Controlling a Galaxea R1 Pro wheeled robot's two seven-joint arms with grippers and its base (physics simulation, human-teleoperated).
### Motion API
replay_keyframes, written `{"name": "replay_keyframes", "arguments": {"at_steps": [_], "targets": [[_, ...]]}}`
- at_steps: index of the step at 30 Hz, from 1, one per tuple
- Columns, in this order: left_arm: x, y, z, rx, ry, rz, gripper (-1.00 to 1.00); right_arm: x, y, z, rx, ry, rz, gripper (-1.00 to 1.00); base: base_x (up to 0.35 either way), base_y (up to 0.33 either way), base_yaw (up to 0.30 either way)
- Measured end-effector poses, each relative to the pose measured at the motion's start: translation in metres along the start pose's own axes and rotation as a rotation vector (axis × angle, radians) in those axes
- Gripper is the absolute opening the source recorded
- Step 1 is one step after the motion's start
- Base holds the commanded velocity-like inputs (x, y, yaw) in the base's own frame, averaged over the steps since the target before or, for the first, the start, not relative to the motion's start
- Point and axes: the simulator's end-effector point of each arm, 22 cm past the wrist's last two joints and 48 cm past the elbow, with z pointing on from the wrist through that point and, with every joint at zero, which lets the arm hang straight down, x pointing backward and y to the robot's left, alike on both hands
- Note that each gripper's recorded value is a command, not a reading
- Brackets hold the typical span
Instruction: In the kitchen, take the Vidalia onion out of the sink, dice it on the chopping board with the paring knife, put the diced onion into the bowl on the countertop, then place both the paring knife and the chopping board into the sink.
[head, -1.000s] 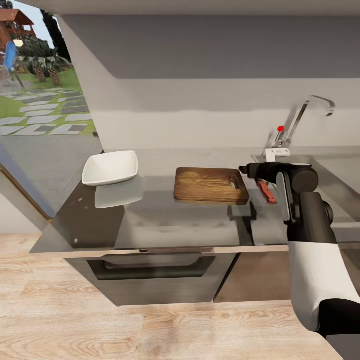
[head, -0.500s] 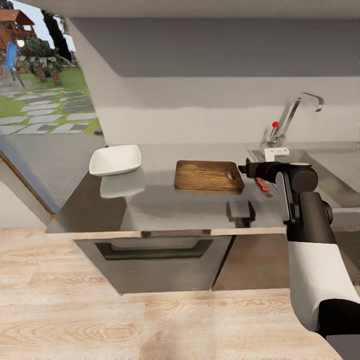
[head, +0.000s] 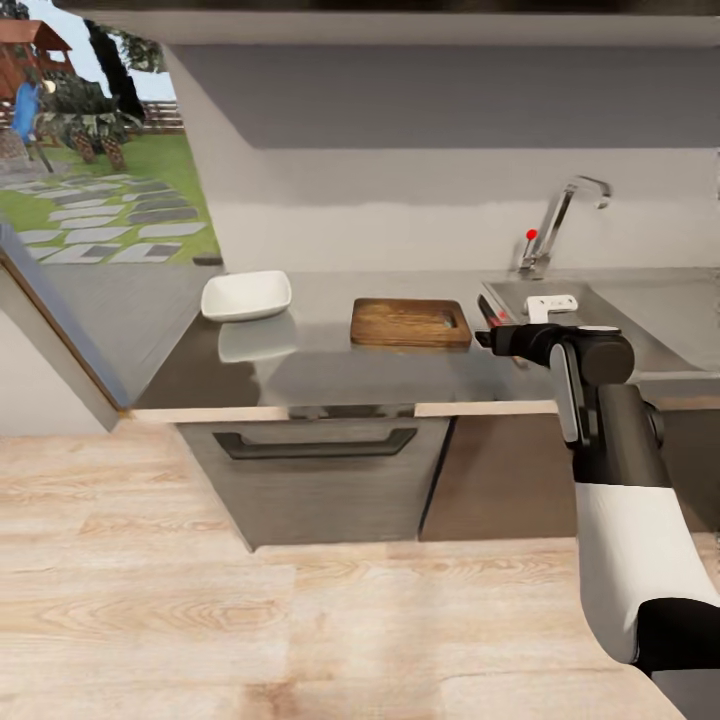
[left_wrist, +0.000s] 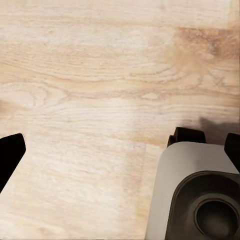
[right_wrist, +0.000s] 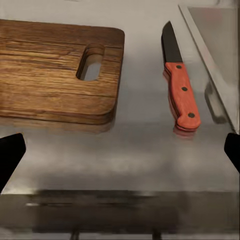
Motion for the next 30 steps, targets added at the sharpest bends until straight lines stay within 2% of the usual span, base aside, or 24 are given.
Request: {"name": "replay_keyframes", "arguments": {"at_steps": [25,30], "targets": [[0.0002,0.0,0.0,0.0,0.001,0.0,1.0,0.0025,0.0012,0.0019,-0.003,0.006,0.001,1.0,-0.336,0.0,0.0],[0.0,0.0,-0.0002,0.0,0.0,0.0,1.0,0.0024,0.0016,0.0016,-0.003,0.006,0.0,1.0,-0.154,0.0,0.0]]}}
